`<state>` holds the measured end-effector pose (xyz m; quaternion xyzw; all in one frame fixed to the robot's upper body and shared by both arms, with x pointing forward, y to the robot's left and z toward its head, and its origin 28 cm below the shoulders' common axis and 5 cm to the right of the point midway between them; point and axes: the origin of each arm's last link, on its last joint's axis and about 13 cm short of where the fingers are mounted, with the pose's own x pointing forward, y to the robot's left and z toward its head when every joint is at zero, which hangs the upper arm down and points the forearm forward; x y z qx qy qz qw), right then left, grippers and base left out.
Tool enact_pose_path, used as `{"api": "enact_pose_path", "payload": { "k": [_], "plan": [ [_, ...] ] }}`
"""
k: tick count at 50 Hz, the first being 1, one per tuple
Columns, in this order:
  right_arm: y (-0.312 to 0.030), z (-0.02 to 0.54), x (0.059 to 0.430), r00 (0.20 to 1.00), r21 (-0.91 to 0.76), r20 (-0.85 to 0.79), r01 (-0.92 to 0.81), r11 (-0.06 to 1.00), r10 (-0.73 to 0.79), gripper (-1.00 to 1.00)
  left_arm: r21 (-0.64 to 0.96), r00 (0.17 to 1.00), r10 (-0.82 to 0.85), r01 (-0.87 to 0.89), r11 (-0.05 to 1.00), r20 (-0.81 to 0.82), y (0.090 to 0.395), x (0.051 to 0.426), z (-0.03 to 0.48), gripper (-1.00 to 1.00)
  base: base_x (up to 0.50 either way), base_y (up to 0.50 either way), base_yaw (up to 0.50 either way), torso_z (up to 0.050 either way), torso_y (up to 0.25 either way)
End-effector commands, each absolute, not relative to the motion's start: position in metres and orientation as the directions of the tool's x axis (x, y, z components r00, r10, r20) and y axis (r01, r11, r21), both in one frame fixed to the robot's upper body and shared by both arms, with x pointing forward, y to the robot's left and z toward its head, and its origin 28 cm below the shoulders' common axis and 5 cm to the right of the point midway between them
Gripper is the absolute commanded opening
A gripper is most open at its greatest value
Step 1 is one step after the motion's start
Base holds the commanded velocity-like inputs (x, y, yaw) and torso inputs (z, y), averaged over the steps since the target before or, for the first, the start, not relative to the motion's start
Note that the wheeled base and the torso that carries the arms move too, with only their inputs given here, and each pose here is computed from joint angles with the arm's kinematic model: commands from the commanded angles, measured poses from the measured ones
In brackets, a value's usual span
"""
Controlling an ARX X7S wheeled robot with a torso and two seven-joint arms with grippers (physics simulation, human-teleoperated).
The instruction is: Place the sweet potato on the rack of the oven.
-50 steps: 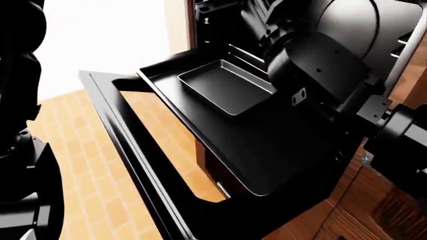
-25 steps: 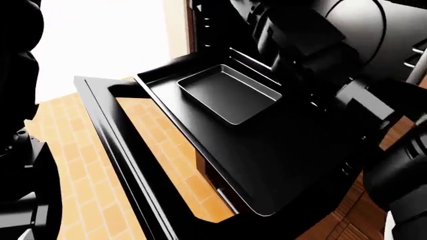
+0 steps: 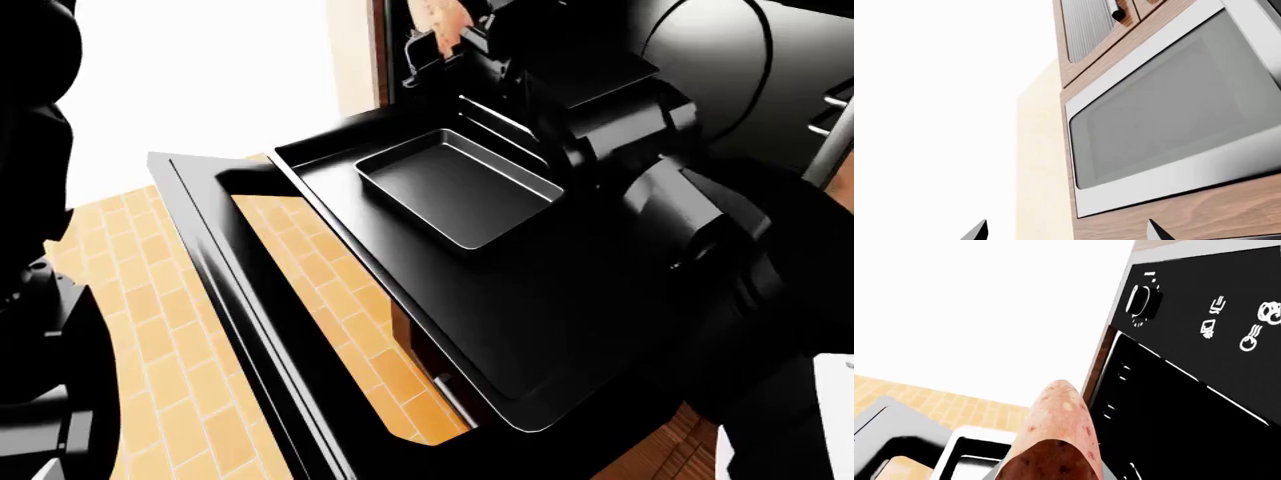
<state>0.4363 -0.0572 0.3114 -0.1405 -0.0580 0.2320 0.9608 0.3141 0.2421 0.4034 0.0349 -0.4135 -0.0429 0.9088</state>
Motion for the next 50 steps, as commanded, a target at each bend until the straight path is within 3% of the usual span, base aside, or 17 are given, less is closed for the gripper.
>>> {"api": "enact_pose_path", "payload": {
  "k": [1, 34, 50],
  "plan": [
    [-0.064, 0.295, 0.438, 0.898, -0.349, -0.070, -0.431, 0.832, 0.435, -1.00, 0.093, 0.653, -0.102, 0.049, 0.994, 0.750, 0.243, 0.313, 0.402, 1.00, 0.00, 0.00, 0.00, 0.000, 0.000],
    [-0.057, 0.252, 0.434, 0.901, -0.355, -0.197, -0.433, 0.828, 0.387, -1.00, 0.182, 0.642, -0.175, 0.056, 0.982, 0.747, 0.240, 0.311, 0.406, 1.00, 0.00, 0.00, 0.00, 0.000, 0.000],
    [-0.057, 0.252, 0.434, 0.901, -0.355, -0.197, -0.433, 0.828, 0.387, -1.00, 0.187, 0.642, -0.178, 0.055, 0.981, 0.746, 0.240, 0.308, 0.407, 1.00, 0.00, 0.00, 0.00, 0.000, -0.093]
  ]
}}
